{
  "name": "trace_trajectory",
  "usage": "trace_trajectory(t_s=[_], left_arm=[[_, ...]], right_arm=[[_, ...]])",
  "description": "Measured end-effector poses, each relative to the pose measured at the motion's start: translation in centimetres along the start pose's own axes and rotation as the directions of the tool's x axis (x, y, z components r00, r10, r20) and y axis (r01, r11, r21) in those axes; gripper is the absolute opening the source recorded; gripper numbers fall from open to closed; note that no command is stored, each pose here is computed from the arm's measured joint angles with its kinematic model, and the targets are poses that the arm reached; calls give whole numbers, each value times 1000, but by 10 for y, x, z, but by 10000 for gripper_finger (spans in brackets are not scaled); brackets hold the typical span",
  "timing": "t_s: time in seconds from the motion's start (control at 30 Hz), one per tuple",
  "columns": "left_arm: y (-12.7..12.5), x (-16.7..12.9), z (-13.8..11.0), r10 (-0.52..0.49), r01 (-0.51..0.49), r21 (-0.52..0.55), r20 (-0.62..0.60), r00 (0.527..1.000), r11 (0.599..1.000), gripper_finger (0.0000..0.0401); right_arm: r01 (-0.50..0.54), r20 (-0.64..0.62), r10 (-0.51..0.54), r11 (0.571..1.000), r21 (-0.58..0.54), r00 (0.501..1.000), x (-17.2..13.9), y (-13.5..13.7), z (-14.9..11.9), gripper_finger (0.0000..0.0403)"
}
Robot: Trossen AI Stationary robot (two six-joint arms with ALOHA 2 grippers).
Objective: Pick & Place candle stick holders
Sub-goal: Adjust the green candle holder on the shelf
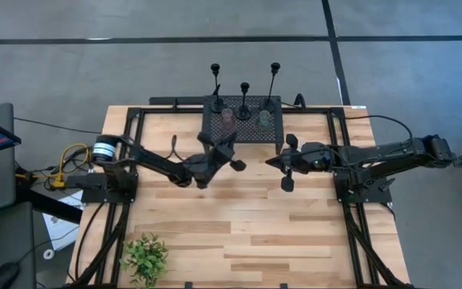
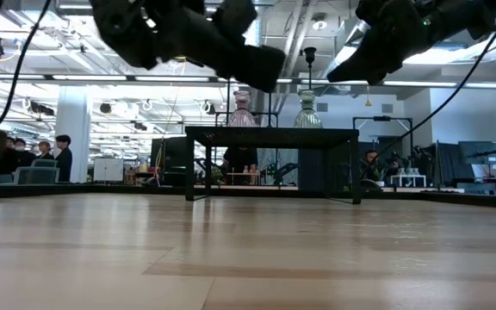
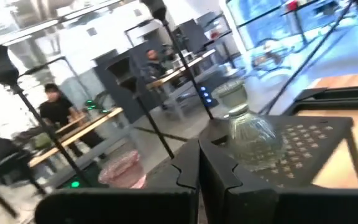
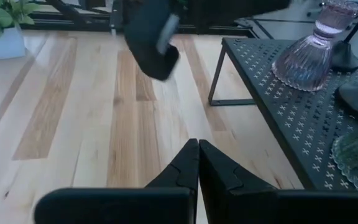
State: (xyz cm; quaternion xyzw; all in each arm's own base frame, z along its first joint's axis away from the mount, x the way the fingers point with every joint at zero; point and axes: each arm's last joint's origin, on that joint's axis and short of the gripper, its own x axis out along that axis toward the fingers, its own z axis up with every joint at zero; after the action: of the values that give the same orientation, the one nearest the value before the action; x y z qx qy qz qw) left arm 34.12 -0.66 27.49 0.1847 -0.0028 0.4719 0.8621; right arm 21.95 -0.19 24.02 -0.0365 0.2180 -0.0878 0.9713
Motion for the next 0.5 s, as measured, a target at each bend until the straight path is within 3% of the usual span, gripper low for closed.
trace_trajectory(t_s=[0.23, 0.5], left_arm=[[42, -24, -4, -190, 198, -70, 105, 976, 978, 4], [82, -45, -13, -369, 368, -105, 17, 929, 924, 4]], right_arm=[[3, 84, -6, 1000, 27, 996, 6, 1, 8, 0], [29, 196, -47, 995, 96, 979, 51, 2, 6, 0]])
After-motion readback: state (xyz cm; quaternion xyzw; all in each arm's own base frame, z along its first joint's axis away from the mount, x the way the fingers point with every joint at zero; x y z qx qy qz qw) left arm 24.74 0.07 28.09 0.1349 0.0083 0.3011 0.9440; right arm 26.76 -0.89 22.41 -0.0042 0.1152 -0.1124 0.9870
